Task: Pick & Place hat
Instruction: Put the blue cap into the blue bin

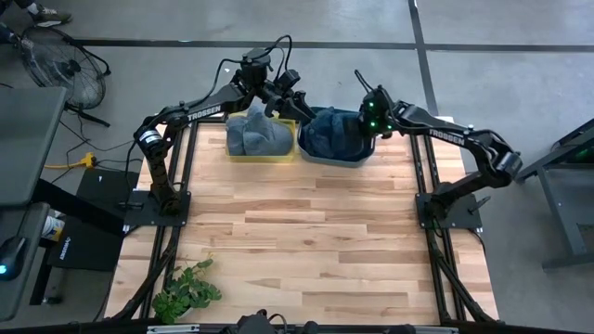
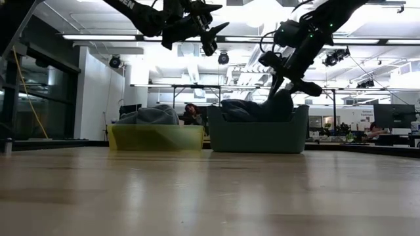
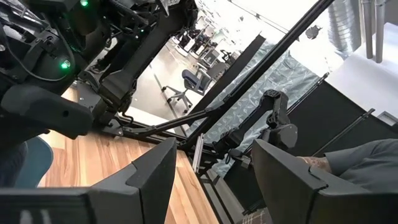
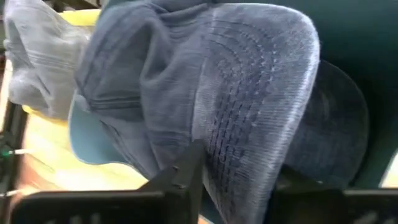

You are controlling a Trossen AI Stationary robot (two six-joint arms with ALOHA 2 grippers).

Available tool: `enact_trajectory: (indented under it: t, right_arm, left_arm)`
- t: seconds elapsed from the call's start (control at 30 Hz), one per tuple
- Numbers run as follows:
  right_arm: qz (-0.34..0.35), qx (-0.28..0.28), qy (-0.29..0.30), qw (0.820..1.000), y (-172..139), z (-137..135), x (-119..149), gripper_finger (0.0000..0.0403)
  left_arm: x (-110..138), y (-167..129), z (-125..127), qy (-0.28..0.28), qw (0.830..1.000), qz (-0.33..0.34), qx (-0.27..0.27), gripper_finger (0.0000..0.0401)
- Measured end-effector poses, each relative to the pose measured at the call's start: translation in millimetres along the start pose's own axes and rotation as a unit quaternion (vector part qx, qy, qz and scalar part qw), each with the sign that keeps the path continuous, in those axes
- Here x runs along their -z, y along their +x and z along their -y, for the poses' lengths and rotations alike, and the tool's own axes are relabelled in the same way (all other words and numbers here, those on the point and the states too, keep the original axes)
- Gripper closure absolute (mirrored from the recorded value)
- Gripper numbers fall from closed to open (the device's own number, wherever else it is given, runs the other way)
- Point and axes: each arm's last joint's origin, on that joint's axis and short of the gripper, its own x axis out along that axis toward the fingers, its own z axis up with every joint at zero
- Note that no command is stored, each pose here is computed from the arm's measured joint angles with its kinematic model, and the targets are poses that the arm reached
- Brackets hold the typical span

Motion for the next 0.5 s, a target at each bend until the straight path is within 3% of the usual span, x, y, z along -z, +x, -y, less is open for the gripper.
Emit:
enact_trajectory:
  t: [0.23,0.5]
  right_arm:
    - [0.022,-0.004,0.002,1.0,-18.8,2.8,-2.4,0.0263]
    - [0.052,-0.015,0.001,0.999,-51.3,8.2,-4.2,0.0256]
  left_arm:
    - [0.0,0.0,0.0,0.0,1.0,0.0,0.0,0.0192]
    - [0.2,0.0,-0.1,-0.002,1.0,-0.001,0.0,0.0192]
